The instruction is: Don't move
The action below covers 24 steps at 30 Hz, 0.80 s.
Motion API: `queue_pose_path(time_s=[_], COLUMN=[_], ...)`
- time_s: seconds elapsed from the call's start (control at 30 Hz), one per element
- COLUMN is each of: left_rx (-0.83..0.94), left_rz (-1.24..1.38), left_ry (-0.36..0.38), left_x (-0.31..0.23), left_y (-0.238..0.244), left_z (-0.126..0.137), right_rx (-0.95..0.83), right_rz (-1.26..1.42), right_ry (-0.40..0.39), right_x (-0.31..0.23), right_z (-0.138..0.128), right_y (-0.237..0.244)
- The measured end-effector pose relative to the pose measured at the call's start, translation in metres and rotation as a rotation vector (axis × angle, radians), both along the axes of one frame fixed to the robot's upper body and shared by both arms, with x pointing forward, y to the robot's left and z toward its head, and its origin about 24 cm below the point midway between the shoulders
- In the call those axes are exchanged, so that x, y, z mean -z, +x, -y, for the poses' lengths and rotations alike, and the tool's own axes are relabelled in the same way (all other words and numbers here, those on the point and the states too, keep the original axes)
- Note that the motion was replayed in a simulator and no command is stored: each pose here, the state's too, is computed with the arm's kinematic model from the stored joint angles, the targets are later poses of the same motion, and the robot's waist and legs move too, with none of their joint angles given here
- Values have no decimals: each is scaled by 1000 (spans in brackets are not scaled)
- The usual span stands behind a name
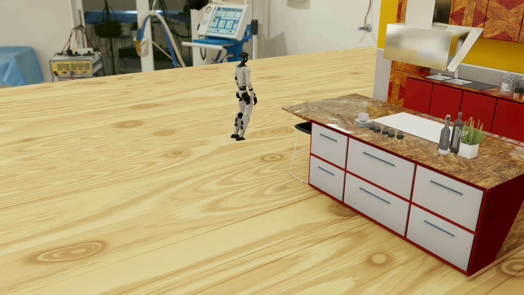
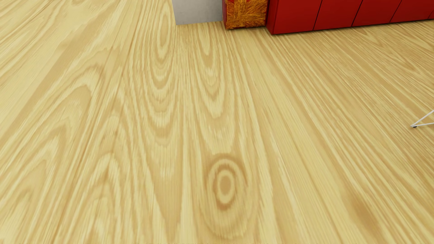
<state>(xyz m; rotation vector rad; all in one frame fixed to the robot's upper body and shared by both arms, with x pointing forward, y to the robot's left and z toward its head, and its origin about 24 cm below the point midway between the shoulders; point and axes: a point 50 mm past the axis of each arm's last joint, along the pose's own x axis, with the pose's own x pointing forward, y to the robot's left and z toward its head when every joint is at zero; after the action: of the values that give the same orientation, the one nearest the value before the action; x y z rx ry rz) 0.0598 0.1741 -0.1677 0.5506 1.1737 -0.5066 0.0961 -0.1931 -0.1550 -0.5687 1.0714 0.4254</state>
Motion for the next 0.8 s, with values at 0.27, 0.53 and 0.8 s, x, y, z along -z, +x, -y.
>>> queue_pose_path(time_s=[0.27, 0.53, 0.8], left_rx=[-12, -17, -31], left_rz=[-2, -4, -17], left_ry=[1, 1, 16], left_x=[0, 0, 1], left_y=[-1, -2, -5], left_z=[-1, -1, -6], right_rx=[4, 10, -1], right_rz=[0, -2, -14], right_ry=[0, 3, 0], right_x=[0, 0, 1], right_z=[0, 0, -1], right_y=[0, -2, -5])
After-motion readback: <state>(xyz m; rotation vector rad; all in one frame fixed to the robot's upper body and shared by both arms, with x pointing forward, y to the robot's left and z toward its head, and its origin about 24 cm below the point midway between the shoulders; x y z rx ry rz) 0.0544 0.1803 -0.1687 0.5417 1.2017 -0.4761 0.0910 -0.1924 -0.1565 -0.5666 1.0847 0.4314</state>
